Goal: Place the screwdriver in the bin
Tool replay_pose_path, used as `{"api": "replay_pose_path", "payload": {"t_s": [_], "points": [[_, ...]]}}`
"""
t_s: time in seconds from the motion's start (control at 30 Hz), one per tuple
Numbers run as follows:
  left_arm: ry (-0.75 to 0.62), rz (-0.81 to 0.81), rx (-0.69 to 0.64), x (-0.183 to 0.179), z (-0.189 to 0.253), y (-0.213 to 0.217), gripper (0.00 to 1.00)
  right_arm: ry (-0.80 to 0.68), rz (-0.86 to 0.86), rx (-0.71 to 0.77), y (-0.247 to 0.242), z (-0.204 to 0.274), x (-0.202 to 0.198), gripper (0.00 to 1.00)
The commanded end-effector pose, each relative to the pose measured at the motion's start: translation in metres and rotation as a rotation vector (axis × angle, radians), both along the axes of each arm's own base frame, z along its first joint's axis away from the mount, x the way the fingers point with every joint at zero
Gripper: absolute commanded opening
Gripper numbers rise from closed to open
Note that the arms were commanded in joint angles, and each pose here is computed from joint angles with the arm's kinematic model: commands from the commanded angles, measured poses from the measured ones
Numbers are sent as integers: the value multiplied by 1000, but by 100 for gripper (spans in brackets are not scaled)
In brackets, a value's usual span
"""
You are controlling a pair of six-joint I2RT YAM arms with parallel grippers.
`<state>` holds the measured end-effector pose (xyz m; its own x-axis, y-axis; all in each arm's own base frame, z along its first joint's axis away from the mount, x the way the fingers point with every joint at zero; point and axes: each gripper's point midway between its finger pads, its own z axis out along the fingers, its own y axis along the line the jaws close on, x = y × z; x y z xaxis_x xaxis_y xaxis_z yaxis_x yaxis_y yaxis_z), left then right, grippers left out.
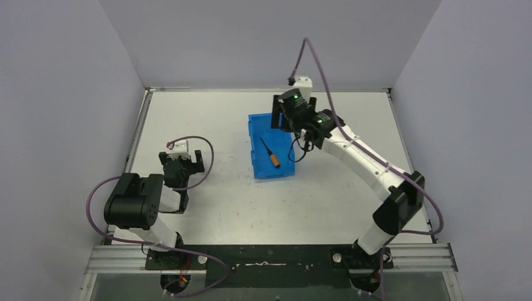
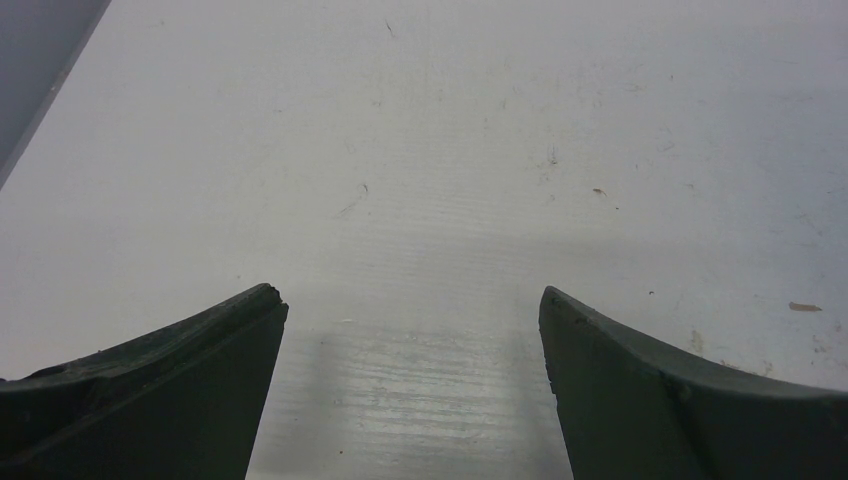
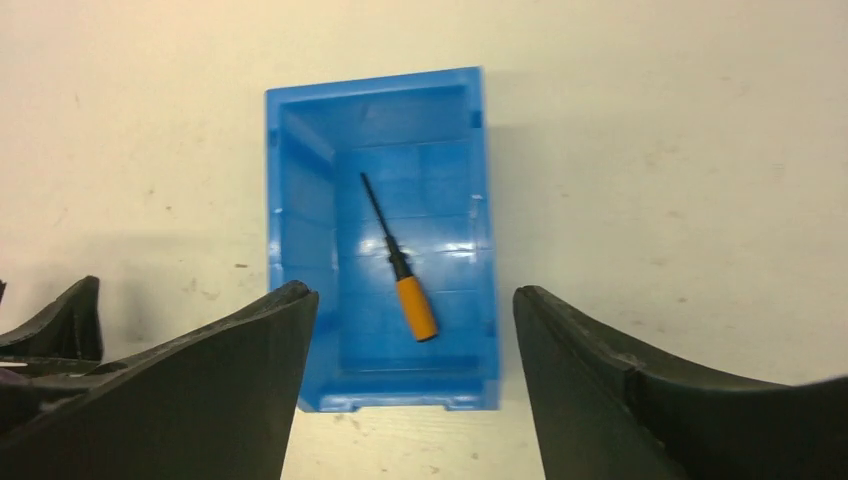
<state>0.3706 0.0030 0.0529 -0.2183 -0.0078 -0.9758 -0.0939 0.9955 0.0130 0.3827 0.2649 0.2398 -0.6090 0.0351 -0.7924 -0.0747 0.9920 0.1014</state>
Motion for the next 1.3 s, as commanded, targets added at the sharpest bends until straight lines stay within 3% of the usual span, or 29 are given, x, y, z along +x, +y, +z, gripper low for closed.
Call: {"api": "replay_pose_path", "payload": {"t_s": [0.0,0.1,0.13,0.37,0.53,0.7,1.27], "points": [[-78,2,-12,11,21,0,97,-57,-150,31,-76,13,-2,78],[-77,0,-11,10,20,0,97,-73,-212,69,-117,0,-10,99],[-77,1,-12,10,20,0,97,-81,-227,74,-128,-6,-13,100],[-76,3,-11,10,20,0,97,-145,-317,135,-197,-65,-39,100],[-76,3,-10,10,20,0,97,-200,-340,159,-218,-105,-62,100],[-76,3,-11,10,20,0,97,-267,-340,195,-220,-113,-71,100],[-70,4,-9,11,19,0,97,-242,-312,239,-213,-119,-79,100]]}}
